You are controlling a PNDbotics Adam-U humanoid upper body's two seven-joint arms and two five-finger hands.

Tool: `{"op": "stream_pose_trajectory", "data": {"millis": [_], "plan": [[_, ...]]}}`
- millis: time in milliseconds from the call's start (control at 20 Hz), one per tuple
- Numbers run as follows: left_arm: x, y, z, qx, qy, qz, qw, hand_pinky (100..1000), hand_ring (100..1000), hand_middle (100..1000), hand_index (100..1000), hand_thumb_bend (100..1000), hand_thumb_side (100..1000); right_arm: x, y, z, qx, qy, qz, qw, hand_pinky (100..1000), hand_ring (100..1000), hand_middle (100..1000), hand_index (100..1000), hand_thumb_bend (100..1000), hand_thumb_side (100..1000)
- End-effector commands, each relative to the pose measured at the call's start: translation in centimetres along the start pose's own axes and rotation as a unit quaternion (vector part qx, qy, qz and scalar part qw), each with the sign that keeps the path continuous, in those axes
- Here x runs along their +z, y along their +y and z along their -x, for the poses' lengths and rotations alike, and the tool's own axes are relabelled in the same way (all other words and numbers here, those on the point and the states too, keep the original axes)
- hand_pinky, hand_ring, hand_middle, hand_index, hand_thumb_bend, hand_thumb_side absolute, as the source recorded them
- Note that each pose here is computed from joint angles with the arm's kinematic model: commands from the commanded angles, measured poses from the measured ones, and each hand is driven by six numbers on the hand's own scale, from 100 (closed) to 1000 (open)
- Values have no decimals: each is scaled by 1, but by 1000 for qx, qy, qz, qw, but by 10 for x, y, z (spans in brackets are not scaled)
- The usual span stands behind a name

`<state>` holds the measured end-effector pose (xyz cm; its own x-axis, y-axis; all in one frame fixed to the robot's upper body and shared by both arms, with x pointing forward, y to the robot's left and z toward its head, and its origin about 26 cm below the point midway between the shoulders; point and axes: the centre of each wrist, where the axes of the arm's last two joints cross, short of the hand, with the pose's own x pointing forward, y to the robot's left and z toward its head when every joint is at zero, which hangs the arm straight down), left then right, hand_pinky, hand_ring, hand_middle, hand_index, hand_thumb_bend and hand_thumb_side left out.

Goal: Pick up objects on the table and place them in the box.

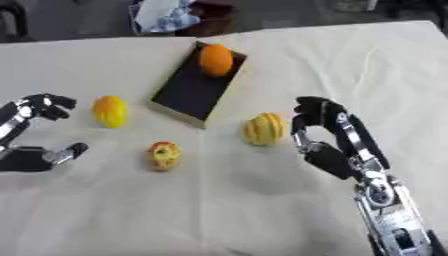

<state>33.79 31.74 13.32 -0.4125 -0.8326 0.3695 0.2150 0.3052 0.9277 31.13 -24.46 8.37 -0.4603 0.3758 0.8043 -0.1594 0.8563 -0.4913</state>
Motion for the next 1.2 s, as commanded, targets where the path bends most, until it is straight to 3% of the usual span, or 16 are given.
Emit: {"op": "stream_pose_trajectory", "data": {"millis": [50,200,350,900,1200], "plan": [[1,29,15,-72,21,41,996,771,739,757,863,455,206,-2,-6,-6,9,-12,1,1000,732,711,684,814,100,380],[-2,62,22,-97,38,46,994,771,741,760,864,459,198,-2,-5,-6,7,-12,2,1000,732,710,684,814,100,381],[-11,72,24,-100,44,44,993,770,739,758,861,460,196,-2,-4,-5,5,-12,2,1000,732,710,684,814,100,380],[-47,70,30,-108,28,127,986,777,748,756,855,472,187,-2,-2,-5,-1,-11,-1,1000,733,710,684,814,100,382],[-64,62,33,-115,33,136,983,776,747,757,855,490,197,-1,-1,-4,-5,-11,-2,1000,733,710,684,814,100,382]]}}
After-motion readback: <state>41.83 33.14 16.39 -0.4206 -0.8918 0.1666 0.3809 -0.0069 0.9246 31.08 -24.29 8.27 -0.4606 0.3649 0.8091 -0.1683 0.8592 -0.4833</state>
